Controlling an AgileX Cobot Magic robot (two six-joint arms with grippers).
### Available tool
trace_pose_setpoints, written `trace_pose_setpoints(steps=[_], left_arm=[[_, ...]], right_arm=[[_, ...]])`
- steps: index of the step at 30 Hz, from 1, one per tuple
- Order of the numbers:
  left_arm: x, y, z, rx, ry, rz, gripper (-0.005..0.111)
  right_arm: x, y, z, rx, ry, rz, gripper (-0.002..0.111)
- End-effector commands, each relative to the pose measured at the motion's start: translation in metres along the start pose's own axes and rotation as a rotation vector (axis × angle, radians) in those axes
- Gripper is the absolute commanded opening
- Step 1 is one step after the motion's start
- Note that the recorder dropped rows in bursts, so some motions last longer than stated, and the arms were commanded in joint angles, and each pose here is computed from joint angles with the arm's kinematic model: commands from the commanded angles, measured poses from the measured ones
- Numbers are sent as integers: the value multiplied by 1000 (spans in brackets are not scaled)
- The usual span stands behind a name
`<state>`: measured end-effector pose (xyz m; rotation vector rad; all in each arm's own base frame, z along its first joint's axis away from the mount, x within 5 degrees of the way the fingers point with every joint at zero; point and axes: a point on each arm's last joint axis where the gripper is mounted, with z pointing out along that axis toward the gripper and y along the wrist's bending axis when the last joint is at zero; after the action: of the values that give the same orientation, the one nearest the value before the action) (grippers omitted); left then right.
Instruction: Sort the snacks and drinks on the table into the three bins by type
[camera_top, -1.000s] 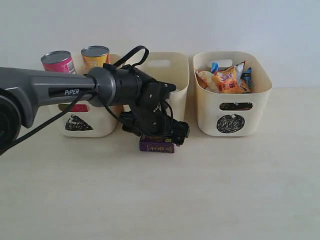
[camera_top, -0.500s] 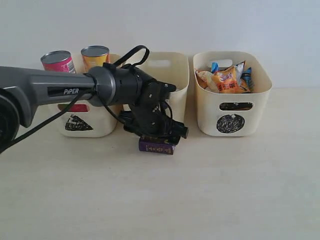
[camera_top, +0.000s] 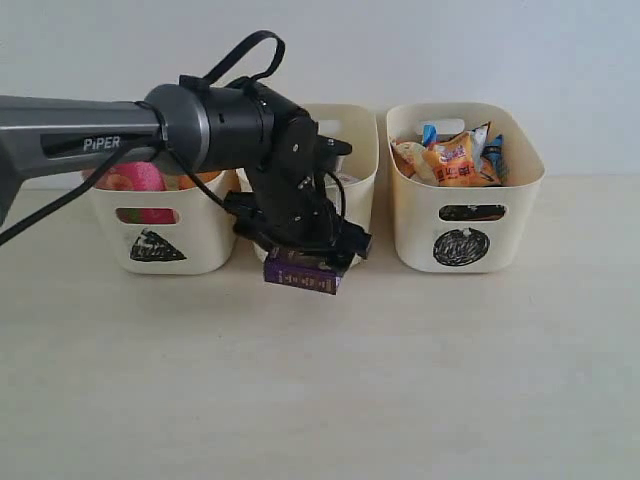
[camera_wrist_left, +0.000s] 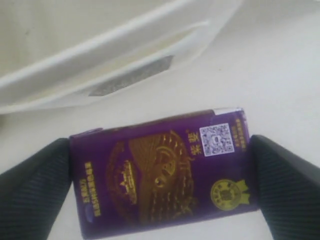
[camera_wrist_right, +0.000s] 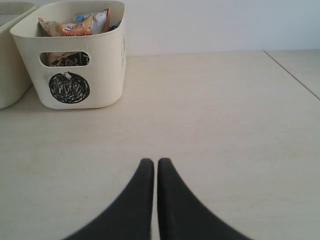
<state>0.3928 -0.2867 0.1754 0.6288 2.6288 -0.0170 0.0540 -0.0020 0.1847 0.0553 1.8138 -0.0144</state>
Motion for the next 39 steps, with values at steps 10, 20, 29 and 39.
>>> trace_pose_setpoints(steps=[10,20,29,39], left_arm=[[-33,-6,-127,63,-389,101,4],[-65,20,-117,-11,-656,107,4],[-70,64,-63,-60,-601,17,6],[-67,65,-44,-42,-560,-15,91]], right_arm=[[1,0,0,0,-5,2,0],[1,0,0,0,-5,2,0],[1,0,0,0,-5,2,0],[1,0,0,1,-5,0,0]])
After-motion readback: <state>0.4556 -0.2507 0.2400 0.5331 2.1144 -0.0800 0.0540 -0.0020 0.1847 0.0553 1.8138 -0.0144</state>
